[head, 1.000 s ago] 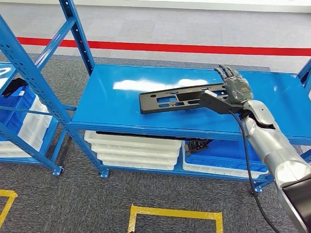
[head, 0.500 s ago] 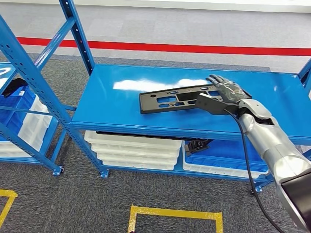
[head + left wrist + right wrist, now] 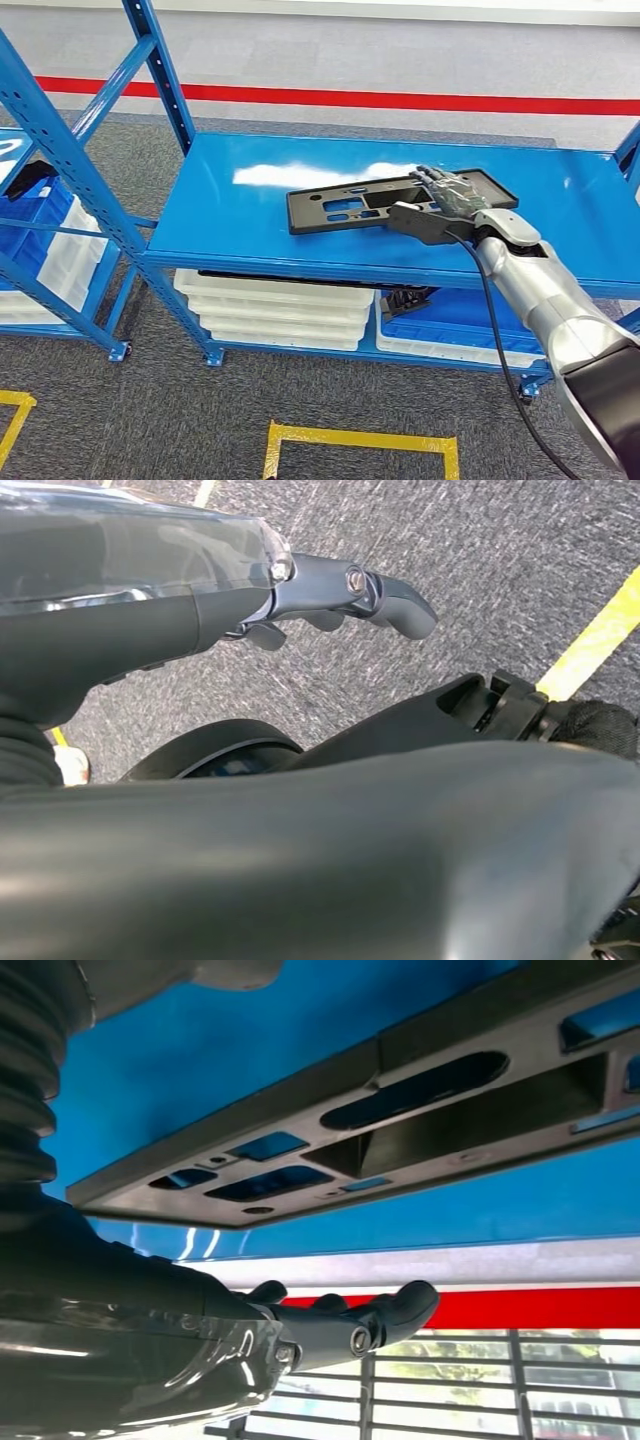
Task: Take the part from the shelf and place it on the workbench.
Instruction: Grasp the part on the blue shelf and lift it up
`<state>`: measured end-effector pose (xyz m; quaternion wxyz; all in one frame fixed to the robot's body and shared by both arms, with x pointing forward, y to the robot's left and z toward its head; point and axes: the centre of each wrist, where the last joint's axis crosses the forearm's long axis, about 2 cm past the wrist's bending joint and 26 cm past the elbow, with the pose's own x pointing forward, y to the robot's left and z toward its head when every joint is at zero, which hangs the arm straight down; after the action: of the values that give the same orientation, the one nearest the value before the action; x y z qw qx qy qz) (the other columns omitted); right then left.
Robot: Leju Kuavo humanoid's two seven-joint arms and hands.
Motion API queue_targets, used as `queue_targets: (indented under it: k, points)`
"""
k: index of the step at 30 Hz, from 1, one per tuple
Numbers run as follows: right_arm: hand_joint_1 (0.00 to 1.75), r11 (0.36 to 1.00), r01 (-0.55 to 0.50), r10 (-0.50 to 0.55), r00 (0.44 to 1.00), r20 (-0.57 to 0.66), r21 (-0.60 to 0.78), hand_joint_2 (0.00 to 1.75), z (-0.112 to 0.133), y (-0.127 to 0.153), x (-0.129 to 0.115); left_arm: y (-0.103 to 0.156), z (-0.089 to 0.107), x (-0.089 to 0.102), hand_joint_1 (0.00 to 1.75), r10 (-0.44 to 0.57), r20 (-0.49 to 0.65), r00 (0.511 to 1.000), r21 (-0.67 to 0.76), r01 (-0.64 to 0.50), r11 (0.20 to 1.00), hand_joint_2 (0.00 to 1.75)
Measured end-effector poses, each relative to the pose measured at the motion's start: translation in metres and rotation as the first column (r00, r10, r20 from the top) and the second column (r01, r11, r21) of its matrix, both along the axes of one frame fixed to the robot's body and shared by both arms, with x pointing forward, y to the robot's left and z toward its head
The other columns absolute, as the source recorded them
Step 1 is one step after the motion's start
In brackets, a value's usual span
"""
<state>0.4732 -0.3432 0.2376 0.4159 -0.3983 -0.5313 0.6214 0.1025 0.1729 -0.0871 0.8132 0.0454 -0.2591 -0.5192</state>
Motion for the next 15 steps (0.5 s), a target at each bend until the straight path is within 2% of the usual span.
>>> queue_targets:
  k: [15]
  points:
    - [0.00,1.000,-0.008,0.007,0.999,-0.042,-0.004,1.75,-0.029,0.017,-0.009,0.000,0.000,0.000,0.00,-0.001,-0.006,1.000,0.000,0.001,1.000,0.00]
